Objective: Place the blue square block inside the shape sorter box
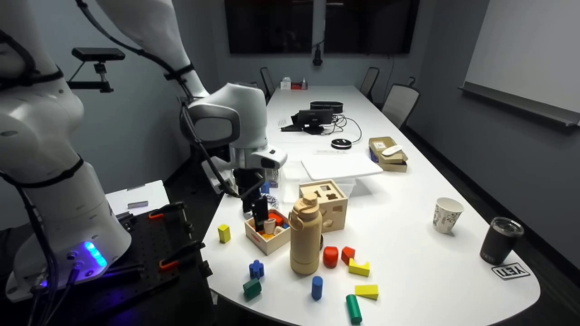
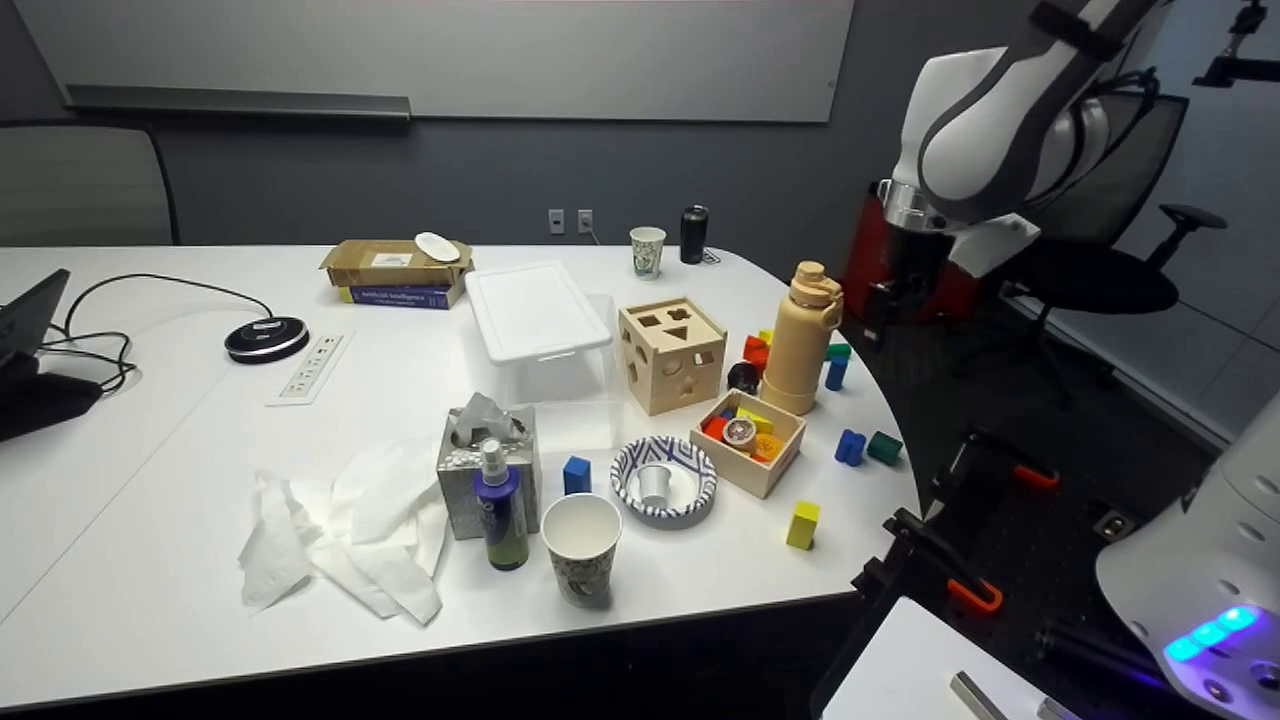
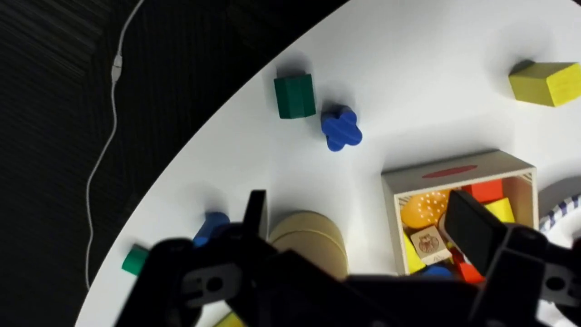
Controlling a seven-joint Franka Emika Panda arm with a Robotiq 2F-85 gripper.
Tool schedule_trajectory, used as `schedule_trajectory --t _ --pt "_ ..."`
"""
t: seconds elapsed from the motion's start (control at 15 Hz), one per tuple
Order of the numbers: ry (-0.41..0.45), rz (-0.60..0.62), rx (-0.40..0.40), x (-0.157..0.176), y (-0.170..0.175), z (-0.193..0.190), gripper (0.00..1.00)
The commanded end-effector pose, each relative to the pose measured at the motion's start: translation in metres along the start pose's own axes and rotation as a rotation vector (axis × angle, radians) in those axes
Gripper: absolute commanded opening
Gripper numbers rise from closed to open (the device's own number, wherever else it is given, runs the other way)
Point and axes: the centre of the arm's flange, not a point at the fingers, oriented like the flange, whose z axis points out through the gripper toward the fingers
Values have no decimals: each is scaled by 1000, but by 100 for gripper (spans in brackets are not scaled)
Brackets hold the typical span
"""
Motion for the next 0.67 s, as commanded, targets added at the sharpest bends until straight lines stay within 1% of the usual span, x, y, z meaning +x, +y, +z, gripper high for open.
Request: schedule_trajectory --t 0.0,0.13,0.33,0.6 --pt "-38 -90 -67 4 5 42 100" --pt "-48 -126 -97 3 11 59 100" --pt "-58 -167 -121 3 20 77 100" --pt "-55 -175 -123 -1 18 98 100"
